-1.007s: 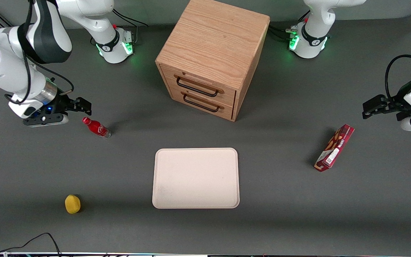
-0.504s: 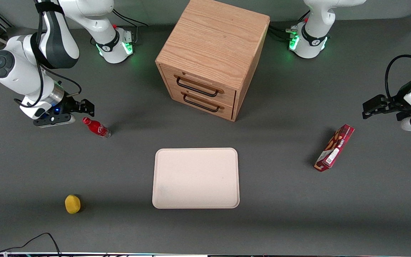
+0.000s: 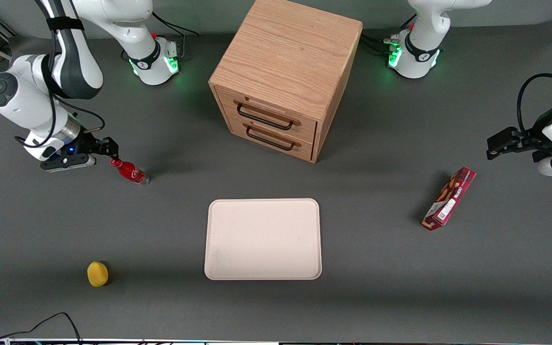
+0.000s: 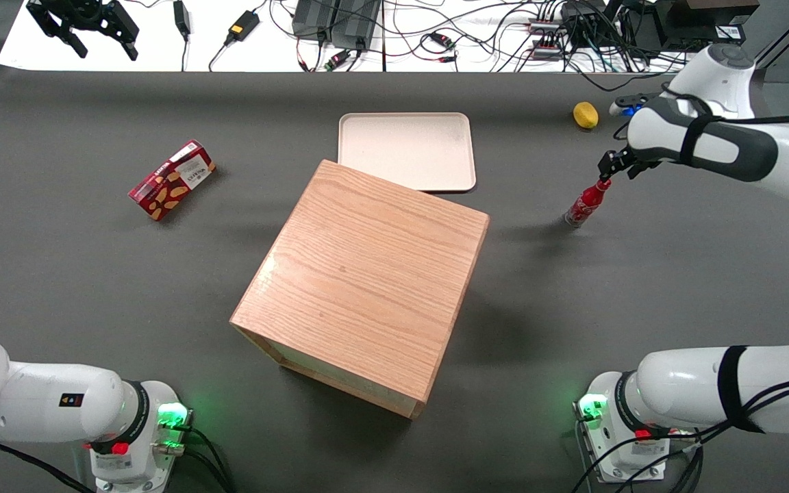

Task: Place coke bottle on tray
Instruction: 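Close the right gripper on the bottle's cap end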

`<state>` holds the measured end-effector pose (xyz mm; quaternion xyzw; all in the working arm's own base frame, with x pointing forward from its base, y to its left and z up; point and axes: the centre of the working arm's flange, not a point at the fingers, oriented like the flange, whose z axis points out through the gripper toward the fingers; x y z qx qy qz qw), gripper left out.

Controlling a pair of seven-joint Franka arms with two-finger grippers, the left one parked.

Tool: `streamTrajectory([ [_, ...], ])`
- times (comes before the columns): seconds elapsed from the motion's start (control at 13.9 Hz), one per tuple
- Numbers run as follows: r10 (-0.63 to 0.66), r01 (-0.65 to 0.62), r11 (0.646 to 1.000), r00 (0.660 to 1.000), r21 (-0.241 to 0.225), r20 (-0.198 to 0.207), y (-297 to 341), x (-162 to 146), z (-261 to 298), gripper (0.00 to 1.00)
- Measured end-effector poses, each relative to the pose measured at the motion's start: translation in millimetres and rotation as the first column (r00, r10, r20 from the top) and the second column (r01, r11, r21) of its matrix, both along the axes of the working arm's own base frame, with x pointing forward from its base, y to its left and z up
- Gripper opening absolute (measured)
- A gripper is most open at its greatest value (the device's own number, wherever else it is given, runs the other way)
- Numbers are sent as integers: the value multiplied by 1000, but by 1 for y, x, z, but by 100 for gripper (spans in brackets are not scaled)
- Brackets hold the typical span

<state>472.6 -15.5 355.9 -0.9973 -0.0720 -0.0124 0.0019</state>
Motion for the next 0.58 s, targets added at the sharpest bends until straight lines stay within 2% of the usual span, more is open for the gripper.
streamTrajectory([
  [0.36, 31, -31, 1000, 1000, -3, 4, 15, 0, -10, 67],
  [0.5, 30, -30, 1000, 1000, -2, 7, 15, 1, -15, 54],
  [0.58, 30, -30, 1000, 1000, -1, 5, 15, 2, -18, 53],
])
